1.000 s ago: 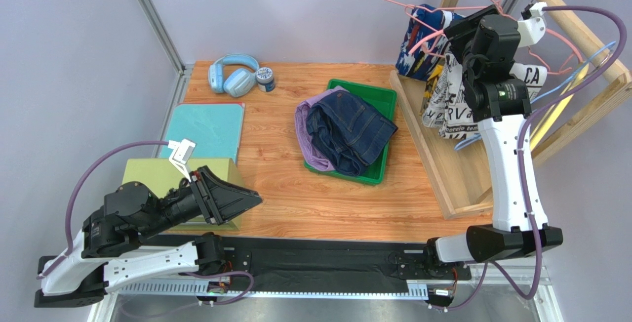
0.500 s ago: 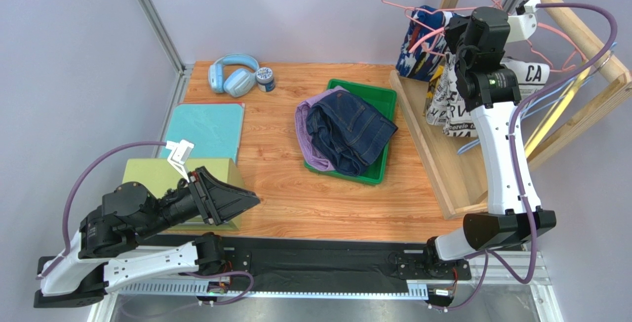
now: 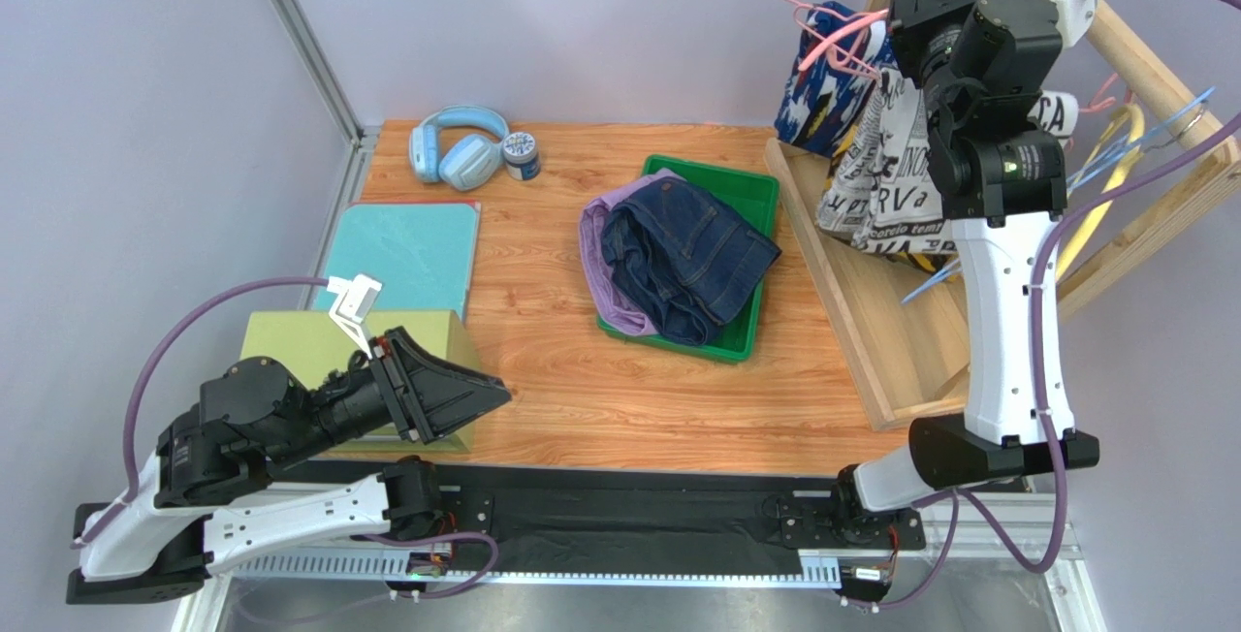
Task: Remove the trousers from the hanger
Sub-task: Grab a hanger with trousers on it with the right arm, then pass the hanger from the right arm to the left
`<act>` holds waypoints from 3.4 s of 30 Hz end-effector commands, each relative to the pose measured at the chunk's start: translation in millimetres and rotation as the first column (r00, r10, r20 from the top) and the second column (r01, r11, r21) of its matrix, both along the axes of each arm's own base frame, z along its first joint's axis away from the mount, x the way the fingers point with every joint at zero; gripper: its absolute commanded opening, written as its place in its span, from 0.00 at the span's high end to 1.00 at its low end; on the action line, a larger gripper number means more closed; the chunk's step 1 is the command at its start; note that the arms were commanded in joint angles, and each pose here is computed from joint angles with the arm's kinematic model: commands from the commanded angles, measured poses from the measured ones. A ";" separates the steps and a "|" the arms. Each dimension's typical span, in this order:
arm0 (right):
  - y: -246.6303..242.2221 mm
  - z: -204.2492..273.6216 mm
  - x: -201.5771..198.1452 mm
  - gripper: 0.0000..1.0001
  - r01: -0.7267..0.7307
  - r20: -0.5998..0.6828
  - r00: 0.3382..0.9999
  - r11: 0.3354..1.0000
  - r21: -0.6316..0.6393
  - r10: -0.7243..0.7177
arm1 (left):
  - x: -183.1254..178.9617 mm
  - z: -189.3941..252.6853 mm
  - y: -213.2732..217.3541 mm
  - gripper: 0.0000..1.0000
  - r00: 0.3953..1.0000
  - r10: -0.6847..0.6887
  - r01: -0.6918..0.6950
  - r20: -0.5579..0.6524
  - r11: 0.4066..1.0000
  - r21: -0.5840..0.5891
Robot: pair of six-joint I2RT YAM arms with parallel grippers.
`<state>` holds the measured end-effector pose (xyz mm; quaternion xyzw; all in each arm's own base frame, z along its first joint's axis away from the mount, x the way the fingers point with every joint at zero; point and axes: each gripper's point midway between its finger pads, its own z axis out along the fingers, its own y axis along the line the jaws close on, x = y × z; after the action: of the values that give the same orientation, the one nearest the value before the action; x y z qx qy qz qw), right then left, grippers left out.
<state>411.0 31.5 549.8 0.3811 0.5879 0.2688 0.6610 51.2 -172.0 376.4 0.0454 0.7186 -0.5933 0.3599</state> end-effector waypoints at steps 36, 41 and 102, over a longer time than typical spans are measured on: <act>189.9 -15.6 -242.0 1.00 -0.828 -0.031 0.504 0.472 -0.303 0.863 | -10.4 38.9 -27.0 0.33 0.994 -0.104 0.107 0.043 0.990 -0.086; 203.3 -33.0 -289.0 1.00 -0.895 -0.048 0.316 0.281 -0.345 0.948 | -18.5 63.1 -43.8 0.33 0.982 -0.176 0.183 0.066 0.976 -0.115; 268.3 -120.4 -396.5 0.74 -0.866 -0.185 -0.017 -0.107 -0.489 0.983 | -7.1 85.2 -108.0 1.00 0.972 -0.232 0.220 -0.039 0.956 -0.192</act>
<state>-3.7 322.2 379.7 -0.3811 0.6842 0.5323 0.3215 58.8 -305.5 435.3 0.0495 0.6904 -0.6748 0.2559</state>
